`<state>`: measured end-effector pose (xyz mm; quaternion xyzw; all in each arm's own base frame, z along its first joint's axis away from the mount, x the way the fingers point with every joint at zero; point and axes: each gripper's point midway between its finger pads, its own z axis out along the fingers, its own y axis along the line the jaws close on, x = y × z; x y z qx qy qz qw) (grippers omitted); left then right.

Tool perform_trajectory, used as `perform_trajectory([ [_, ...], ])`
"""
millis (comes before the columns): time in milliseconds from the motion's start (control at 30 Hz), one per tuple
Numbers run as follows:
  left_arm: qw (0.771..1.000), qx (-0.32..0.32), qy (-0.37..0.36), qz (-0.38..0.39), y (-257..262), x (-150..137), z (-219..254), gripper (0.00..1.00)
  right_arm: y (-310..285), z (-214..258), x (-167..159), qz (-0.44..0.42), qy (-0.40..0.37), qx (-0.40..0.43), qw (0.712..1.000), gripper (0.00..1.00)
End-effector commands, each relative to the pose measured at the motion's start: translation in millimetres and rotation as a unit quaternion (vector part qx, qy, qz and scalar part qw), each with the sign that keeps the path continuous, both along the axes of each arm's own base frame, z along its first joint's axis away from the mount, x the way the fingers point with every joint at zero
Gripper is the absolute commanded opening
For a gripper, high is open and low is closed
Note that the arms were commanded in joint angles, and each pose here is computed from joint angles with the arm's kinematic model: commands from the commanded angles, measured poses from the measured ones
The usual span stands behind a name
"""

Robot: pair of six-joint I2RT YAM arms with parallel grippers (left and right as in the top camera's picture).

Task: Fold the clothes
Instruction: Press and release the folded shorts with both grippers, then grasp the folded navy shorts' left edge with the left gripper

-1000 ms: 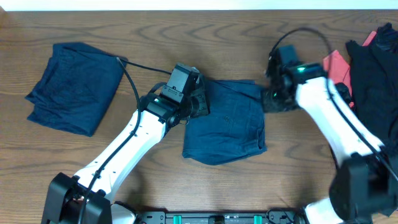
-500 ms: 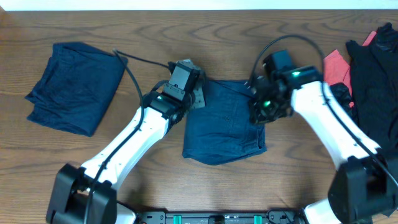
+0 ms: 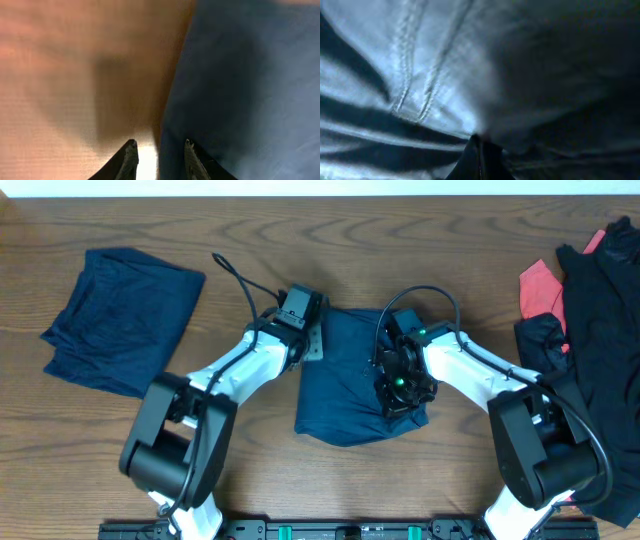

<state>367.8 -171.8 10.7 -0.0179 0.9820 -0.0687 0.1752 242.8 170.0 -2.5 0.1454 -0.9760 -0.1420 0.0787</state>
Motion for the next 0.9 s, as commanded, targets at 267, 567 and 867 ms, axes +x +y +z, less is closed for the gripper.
perform_trajectory([
  [267,0.975,-0.036,0.212,0.054,1.3,-88.1,-12.6,0.19,-67.7,-10.6,116.2,-0.135,-0.216,-0.141,0.957,0.05],
  [567,0.971,-0.077,0.217,0.069,-5.2,-99.3,22.9,0.19,-45.3,34.3,149.2,-0.146,-0.244,-0.080,0.955,0.12],
  [867,0.992,-0.066,-0.072,-0.078,-0.6,-27.8,122.8,0.88,-44.1,112.4,147.4,-0.153,-0.291,-0.050,0.943,0.31],
])
